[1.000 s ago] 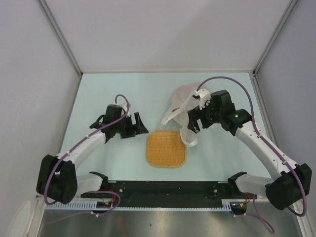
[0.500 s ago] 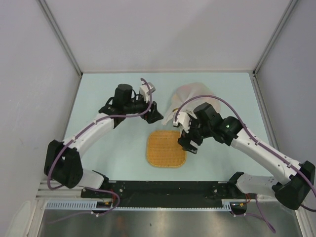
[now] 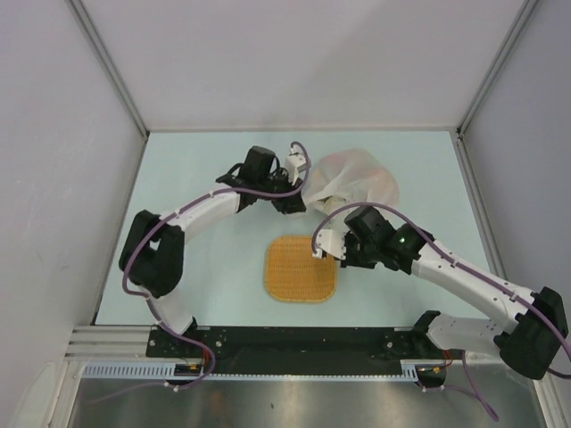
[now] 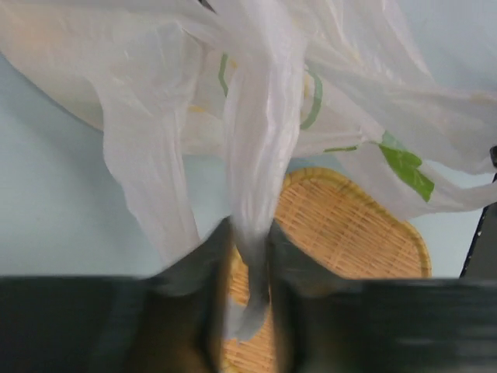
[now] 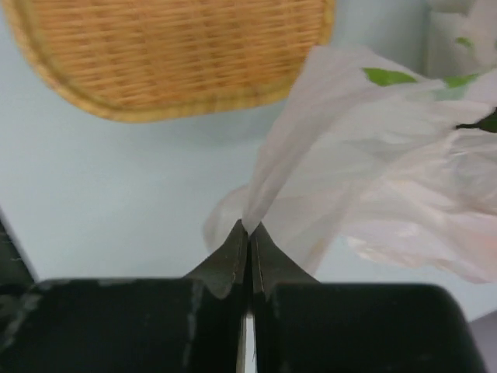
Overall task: Take the fake fruits out of the plastic bag
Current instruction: Adjust the plastic bag at the center of the board.
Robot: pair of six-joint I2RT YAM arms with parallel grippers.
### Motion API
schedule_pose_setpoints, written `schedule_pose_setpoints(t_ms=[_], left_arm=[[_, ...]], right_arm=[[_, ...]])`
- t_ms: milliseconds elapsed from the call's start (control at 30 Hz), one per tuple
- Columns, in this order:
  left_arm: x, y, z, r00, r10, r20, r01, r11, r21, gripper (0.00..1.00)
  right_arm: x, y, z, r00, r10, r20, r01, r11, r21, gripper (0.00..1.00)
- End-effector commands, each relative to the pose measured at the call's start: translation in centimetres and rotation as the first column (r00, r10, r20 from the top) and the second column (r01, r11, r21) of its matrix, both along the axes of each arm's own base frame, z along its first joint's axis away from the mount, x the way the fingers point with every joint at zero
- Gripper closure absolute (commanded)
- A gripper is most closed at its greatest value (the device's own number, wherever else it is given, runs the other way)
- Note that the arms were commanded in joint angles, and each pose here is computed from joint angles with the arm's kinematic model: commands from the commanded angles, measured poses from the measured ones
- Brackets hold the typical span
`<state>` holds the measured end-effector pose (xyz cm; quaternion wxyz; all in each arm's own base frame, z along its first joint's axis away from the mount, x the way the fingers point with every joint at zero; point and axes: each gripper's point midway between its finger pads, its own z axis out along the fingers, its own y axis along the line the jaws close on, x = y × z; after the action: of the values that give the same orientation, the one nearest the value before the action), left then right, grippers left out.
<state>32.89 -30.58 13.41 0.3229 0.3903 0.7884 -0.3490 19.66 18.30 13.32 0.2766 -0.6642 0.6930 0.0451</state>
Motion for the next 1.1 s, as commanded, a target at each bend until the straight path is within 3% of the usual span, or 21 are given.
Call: schedule_pose_setpoints(t_ms=[0, 33, 67, 133, 200, 233, 300, 333, 400, 600, 700, 867, 900, 967, 1033, 1067], left_arm=[[5.3, -1.0, 4.6, 0.989, 0.041, 0.144, -0.044, 0.999, 0.015, 1.0], [6.4, -1.0, 4.5, 0.988, 0.057, 0.145, -0.06, 0.998, 0.018, 1.0], [7.9, -1.4, 7.2, 0.98, 0.072, 0.183, -0.068, 0.997, -0.027, 1.0], [10.3, -0.3, 9.2, 0.975, 0.122, 0.185, -0.109, 0.991, -0.075, 1.0], [13.4, 1.1, 13.0, 0.959, 0.192, 0.21, -0.158, 0.973, -0.167, 1.0], [14.3, 1.5, 15.2, 0.947, 0.213, 0.241, -0.164, 0.965, -0.206, 1.0], [15.8, 3.1, 18.0, 0.928, 0.251, 0.274, -0.179, 0.948, -0.261, 1.0], [16.4, 3.5, 20.5, 0.915, 0.274, 0.295, -0.182, 0.935, -0.305, 1.0], [17.3, 4.8, 23.9, 0.897, 0.322, 0.303, -0.196, 0.904, -0.381, 1.0], [15.2, 6.9, 34.8, 0.806, 0.406, 0.431, -0.145, 0.841, -0.522, 1.0], [12.9, 7.5, 37.2, 0.798, 0.42, 0.431, -0.134, 0.822, -0.553, 1.0], [10.0, 8.3, 34.8, 0.831, 0.434, 0.347, -0.197, 0.814, -0.547, 1.0], [9.6, 8.4, 33.8, 0.841, 0.433, 0.326, -0.215, 0.819, -0.533, 1.0], [8.2, 8.7, 31.2, 0.859, 0.421, 0.293, -0.241, 0.836, -0.493, 1.0], [7.2, 9.0, 26.3, 0.886, 0.409, 0.22, -0.285, 0.853, -0.438, 1.0], [6.0, 9.2, 26.0, 0.889, 0.4, 0.221, -0.275, 0.855, -0.44, 1.0]], right_arm=[[6.9, -2.2, 2.8, 0.95, 0.049, 0.308, -0.01, 0.992, -0.129, 1.0], [9.0, -1.9, 4.3, 0.917, 0.05, 0.396, -0.009, 0.995, -0.103, 1.0], [11.3, -3.4, 4.9, 0.901, 0.016, 0.434, 0.032, 0.994, -0.101, 1.0], [15.2, -3.8, 8.1, 0.81, 0.048, 0.585, 0.016, 0.995, -0.103, 1.0], [18.6, -4.9, 9.3, 0.767, 0.037, 0.641, 0.041, 0.993, -0.107, 1.0], [20.8, -4.7, 12.5, 0.69, 0.0, 0.724, 0.061, 0.996, -0.059, 1.0], [23.9, -5.2, 14.2, 0.635, -0.073, 0.769, 0.12, 0.993, -0.005, 1.0], [25.6, -5.1, 18.8, 0.516, -0.159, 0.842, 0.136, 0.985, 0.103, 1.0], [27.9, -5.7, 21.7, 0.396, -0.238, 0.887, 0.168, 0.968, 0.185, 1.0], [29.9, -7.6, 30.2, 0.05, -0.296, 0.954, 0.141, 0.948, 0.287, 1.0], [29.6, -8.7, 33.5, -0.034, -0.302, 0.953, 0.118, 0.945, 0.304, 1.0], [28.6, -10.8, 35.0, -0.065, -0.289, 0.955, 0.146, 0.944, 0.296, 1.0], [29.1, -10.7, 32.9, 0.034, -0.287, 0.957, 0.167, 0.946, 0.278, 1.0], [27.8, -11.0, 31.5, 0.137, -0.269, 0.953, 0.167, 0.955, 0.245, 1.0], [26.8, -10.5, 24.9, 0.349, -0.219, 0.911, 0.171, 0.971, 0.167, 1.0], [25.2, -10.6, 24.5, 0.372, -0.209, 0.904, 0.158, 0.974, 0.16, 1.0]])
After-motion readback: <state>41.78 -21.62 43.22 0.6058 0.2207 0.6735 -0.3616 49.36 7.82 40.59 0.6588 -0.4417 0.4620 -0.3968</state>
